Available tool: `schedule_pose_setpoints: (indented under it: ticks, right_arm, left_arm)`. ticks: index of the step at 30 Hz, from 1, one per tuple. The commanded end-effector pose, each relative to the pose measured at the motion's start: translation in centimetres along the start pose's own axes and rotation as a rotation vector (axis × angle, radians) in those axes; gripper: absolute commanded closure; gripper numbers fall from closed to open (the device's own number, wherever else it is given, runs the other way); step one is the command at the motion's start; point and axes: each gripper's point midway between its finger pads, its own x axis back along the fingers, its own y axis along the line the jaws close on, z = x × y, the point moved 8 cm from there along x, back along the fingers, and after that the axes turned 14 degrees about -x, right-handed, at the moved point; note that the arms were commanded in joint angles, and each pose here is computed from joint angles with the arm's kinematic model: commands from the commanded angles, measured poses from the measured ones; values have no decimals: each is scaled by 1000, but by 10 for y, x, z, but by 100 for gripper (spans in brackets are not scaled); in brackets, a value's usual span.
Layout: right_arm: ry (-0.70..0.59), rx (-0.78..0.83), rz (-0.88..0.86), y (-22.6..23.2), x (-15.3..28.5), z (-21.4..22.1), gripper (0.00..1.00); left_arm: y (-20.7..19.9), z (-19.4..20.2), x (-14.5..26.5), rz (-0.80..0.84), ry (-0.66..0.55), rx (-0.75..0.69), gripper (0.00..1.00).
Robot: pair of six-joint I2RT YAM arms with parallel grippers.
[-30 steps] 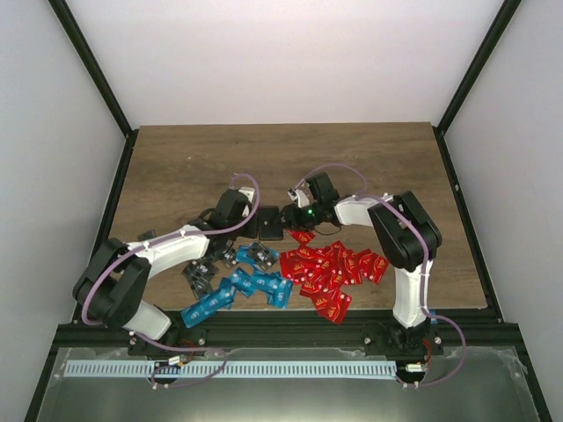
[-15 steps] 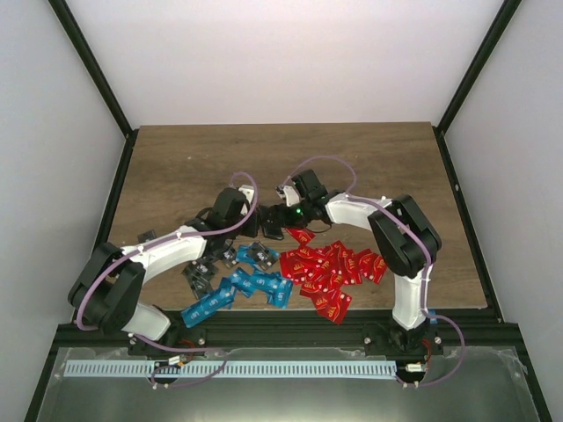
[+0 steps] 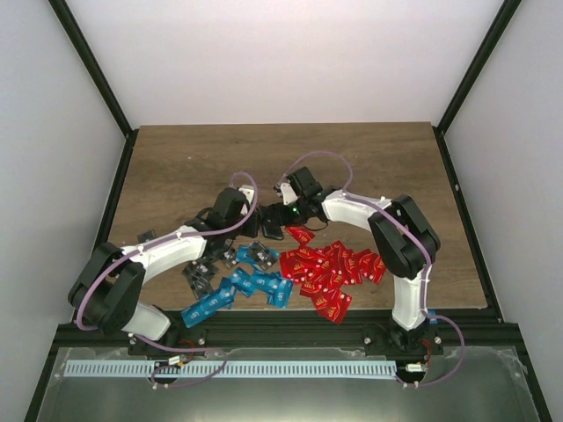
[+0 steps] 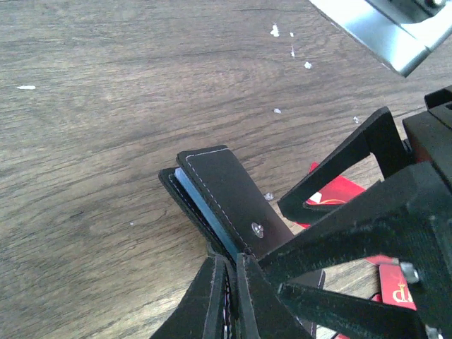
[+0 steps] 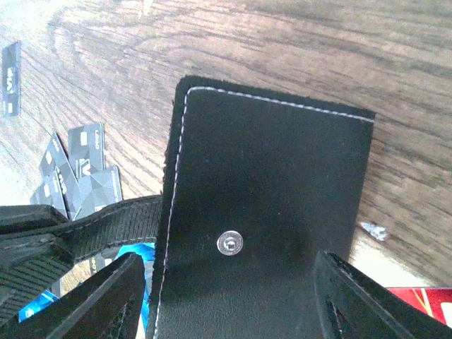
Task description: Put the credit cards into the card holder
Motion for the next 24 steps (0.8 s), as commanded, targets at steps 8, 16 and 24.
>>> schedule_pose_setpoints:
  ticks: [8, 16, 24]
  right_arm:
    - [-83, 34, 128, 12, 11, -10, 44]
    - [-119, 15, 157, 17, 28, -8, 60]
    - [-151, 19, 201, 18, 34, -13, 69]
  left_arm:
    - [0, -15, 5, -2, -56, -15, 96]
    - [1, -12, 4, -12, -47, -10, 96]
    - [3, -9, 6, -32, -39, -11, 96]
